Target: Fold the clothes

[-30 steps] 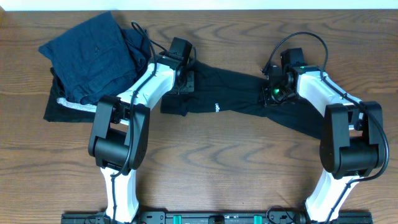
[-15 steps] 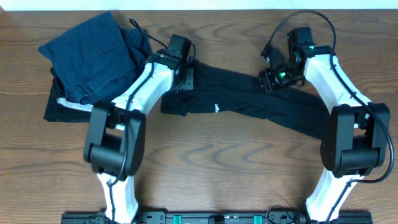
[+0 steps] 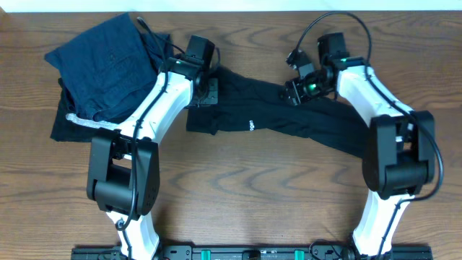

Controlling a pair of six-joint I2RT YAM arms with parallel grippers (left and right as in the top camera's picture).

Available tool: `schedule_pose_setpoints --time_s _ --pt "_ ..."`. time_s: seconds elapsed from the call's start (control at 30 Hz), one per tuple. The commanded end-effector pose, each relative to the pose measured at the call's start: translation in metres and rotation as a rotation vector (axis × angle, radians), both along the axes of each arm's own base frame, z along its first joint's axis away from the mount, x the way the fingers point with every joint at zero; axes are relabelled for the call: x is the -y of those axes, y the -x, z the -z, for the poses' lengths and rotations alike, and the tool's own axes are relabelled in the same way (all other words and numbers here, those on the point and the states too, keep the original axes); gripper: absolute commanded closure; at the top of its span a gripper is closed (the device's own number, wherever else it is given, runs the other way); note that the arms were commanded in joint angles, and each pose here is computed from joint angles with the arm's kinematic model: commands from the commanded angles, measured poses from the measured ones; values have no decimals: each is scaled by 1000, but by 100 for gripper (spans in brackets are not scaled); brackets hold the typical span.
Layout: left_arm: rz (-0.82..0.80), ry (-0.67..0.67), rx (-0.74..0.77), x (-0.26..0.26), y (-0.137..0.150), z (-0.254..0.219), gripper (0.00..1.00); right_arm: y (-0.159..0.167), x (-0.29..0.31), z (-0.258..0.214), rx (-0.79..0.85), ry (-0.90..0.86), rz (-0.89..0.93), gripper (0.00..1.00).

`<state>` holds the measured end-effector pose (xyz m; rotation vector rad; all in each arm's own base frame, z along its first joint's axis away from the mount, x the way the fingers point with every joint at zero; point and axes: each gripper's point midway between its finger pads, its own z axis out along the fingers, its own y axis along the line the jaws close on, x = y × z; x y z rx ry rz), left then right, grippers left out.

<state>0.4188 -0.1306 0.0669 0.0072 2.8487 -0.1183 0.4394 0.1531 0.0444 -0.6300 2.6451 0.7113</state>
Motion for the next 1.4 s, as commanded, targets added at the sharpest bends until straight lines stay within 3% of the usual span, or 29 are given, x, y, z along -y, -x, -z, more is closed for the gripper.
schedule_pose_setpoints --time_s 0.0,0.33,0.73,0.83,1.03,1.37 --pt "-32 -18 -16 -15 1 2 79 13 -19 17 -53 -61 -56 56" --pt "-76 -31 -62 -36 7 5 76 38 -45 8 -181 -226 -86 60" --pt "-79 -31 -66 -38 8 5 76 69 -44 10 -365 -216 -42 64" --pt "-80 -31 -65 -38 7 5 76 76 -47 11 -389 -206 -50 62" --pt "-80 -31 -65 -38 7 5 76 82 -49 21 -381 -117 -67 48" --pt "-79 -30 -61 -37 6 5 76 91 -65 32 -342 -5 -131 43"
